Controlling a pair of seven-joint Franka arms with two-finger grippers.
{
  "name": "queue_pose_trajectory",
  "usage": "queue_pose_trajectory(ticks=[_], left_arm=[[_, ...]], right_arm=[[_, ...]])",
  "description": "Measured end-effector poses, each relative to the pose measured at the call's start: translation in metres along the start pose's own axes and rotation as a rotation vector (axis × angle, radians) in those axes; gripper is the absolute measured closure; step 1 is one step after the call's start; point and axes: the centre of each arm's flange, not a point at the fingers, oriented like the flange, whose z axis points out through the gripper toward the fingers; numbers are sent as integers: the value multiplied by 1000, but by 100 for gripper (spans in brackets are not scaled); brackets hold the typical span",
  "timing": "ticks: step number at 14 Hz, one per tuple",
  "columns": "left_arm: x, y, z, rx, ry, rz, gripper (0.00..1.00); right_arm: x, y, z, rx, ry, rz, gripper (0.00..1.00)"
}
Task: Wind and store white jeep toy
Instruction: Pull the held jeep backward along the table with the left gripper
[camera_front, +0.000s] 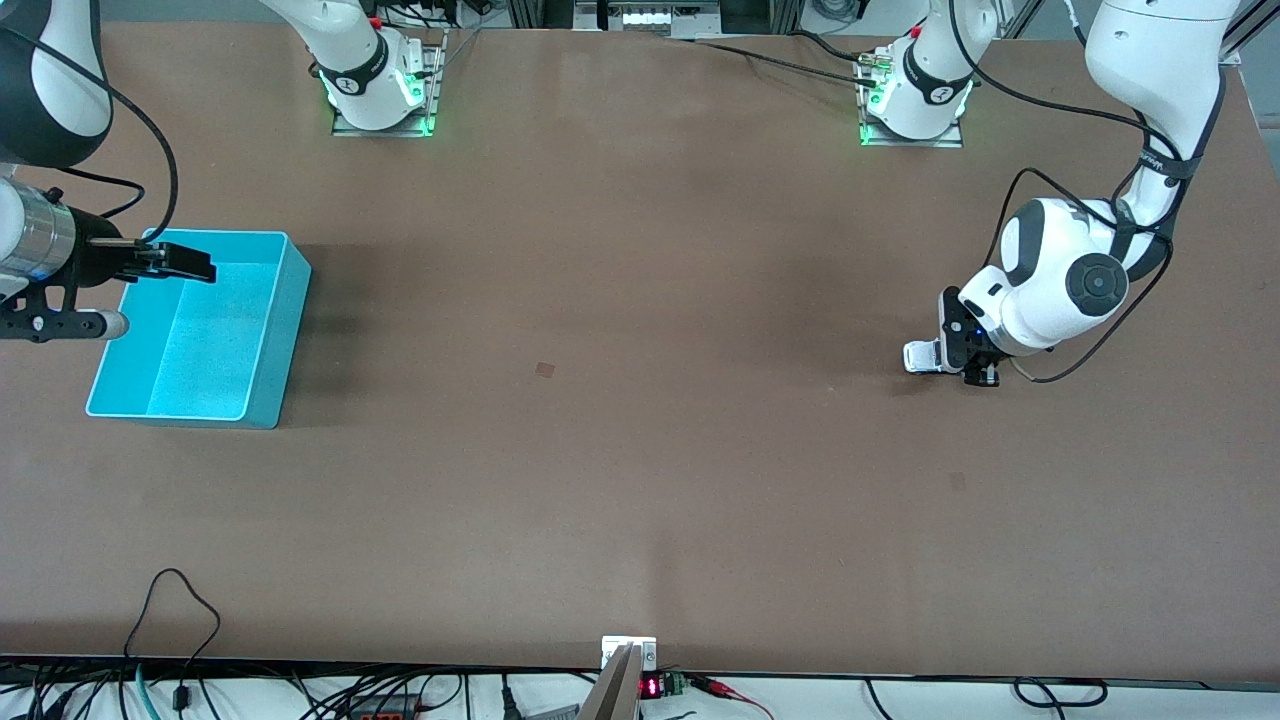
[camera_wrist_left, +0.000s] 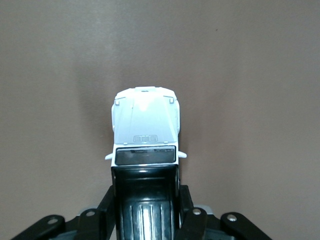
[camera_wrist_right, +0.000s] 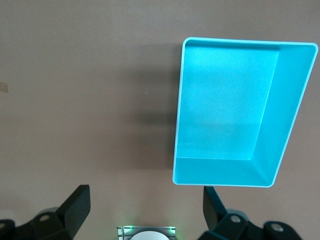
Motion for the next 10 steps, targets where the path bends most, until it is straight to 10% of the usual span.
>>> queue_pose_trajectory(ticks=[10], left_arm=[[-6, 4, 9, 14, -9, -25, 48]], right_arm=[[0, 0, 0, 0, 0, 0, 0]])
